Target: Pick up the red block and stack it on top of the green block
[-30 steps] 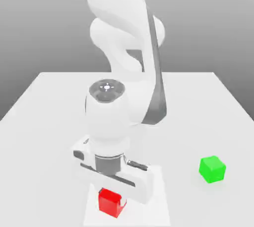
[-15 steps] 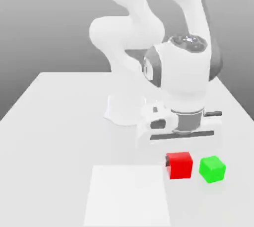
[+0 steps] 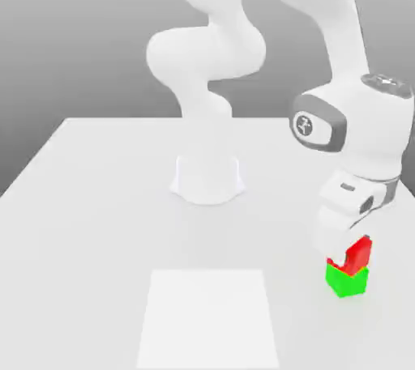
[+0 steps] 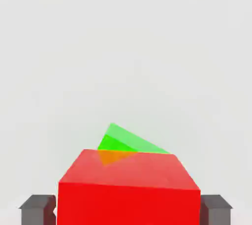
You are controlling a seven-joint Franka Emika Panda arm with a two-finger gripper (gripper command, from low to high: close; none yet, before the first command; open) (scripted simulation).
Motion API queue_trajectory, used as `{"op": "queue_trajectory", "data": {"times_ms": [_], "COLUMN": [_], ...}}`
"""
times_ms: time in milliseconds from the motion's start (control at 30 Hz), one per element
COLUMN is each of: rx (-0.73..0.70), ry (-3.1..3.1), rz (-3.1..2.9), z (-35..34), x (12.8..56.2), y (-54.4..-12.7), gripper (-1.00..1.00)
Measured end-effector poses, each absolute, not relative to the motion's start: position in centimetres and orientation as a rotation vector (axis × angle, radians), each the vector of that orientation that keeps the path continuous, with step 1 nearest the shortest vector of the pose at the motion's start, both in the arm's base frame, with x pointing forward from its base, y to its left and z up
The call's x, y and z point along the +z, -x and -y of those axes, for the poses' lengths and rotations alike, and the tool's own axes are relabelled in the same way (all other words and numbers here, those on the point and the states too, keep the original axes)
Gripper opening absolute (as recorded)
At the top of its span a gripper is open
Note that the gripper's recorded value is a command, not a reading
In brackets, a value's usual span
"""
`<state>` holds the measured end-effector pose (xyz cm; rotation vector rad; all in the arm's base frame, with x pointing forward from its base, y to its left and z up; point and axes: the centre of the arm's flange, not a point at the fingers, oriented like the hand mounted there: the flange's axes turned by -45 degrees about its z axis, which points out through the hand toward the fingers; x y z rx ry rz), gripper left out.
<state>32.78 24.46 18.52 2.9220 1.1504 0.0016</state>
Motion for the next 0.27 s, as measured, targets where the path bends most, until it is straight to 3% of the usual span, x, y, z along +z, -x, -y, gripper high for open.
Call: {"op": "queue_trajectory", "data": {"times_ms": [100,267], "rx": [0.002,0.003], "ry": [-2.922,-2.918], "rz": [-1.151,-1.155], "z": [-24.5,-24.6], "x": [18.5,23.0], "y": [-32.8,-32.8], "gripper": [1.00,1.00]}}
